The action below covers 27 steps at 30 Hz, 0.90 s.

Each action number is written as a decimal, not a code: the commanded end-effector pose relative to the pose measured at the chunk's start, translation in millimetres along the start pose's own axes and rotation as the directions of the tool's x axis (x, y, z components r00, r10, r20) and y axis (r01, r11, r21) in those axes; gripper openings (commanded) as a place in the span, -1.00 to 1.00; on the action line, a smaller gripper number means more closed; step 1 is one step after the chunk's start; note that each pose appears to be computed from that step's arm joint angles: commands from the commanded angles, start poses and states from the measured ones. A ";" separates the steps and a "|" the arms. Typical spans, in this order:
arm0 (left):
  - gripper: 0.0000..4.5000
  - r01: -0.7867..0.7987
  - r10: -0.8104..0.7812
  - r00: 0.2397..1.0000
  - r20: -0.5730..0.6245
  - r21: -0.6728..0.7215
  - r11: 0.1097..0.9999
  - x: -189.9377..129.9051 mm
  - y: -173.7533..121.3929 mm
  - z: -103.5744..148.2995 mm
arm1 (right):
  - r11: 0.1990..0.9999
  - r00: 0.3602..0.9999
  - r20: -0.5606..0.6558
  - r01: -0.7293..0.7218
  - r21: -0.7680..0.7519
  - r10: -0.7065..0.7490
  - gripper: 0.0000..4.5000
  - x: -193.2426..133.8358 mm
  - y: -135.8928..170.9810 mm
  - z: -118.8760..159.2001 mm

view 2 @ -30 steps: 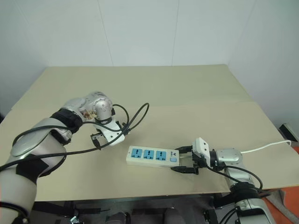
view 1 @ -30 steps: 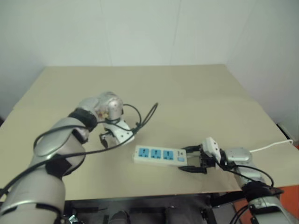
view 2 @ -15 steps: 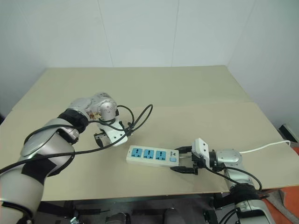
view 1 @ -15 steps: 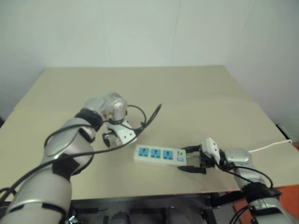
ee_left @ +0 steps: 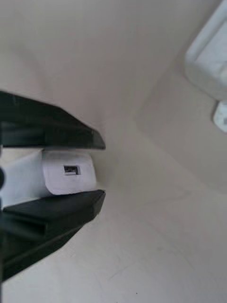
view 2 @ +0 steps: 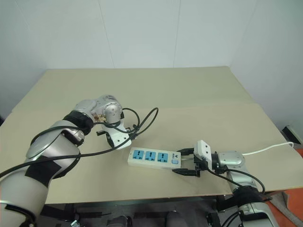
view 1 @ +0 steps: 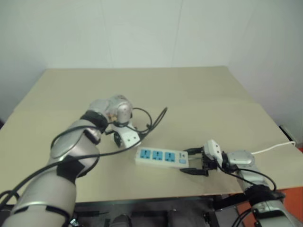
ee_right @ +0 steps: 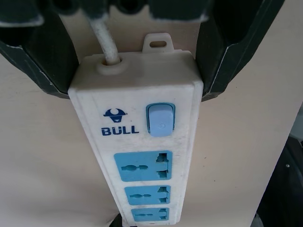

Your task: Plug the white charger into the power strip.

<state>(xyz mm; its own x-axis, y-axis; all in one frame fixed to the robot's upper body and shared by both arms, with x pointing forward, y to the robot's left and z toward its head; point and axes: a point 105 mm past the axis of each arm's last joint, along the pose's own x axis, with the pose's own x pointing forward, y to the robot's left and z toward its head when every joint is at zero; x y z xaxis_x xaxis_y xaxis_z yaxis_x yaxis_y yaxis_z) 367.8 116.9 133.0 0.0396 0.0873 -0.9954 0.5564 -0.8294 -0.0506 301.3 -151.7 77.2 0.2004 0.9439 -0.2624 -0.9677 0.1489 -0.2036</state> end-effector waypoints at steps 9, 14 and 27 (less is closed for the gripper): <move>-0.57 -0.164 0.165 0.985 0.055 -0.025 0.986 -32.4 13.6 1.5 | 1.000 0.998 -0.056 -0.017 0.025 0.018 0.52 7.1 5.2 -14.4; -0.57 -0.340 0.347 0.928 0.133 -0.077 0.937 -70.8 23.2 5.8 | 1.000 0.998 -0.057 -0.025 0.017 0.026 0.52 6.6 4.2 -13.2; -0.57 -0.372 0.826 0.023 0.564 -0.762 0.531 -164.0 -6.7 24.7 | 0.992 0.997 -0.061 -0.052 -0.119 0.045 0.52 14.8 -13.8 -5.1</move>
<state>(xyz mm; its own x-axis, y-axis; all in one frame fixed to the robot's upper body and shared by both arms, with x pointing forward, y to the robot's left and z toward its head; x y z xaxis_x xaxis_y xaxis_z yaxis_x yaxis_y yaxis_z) 346.8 96.6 262.1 -0.0048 -0.9341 -0.3569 0.8974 -0.1615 0.4106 319.4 -138.5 83.9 0.1749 0.9434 -0.2817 -0.9401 0.0750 -0.3326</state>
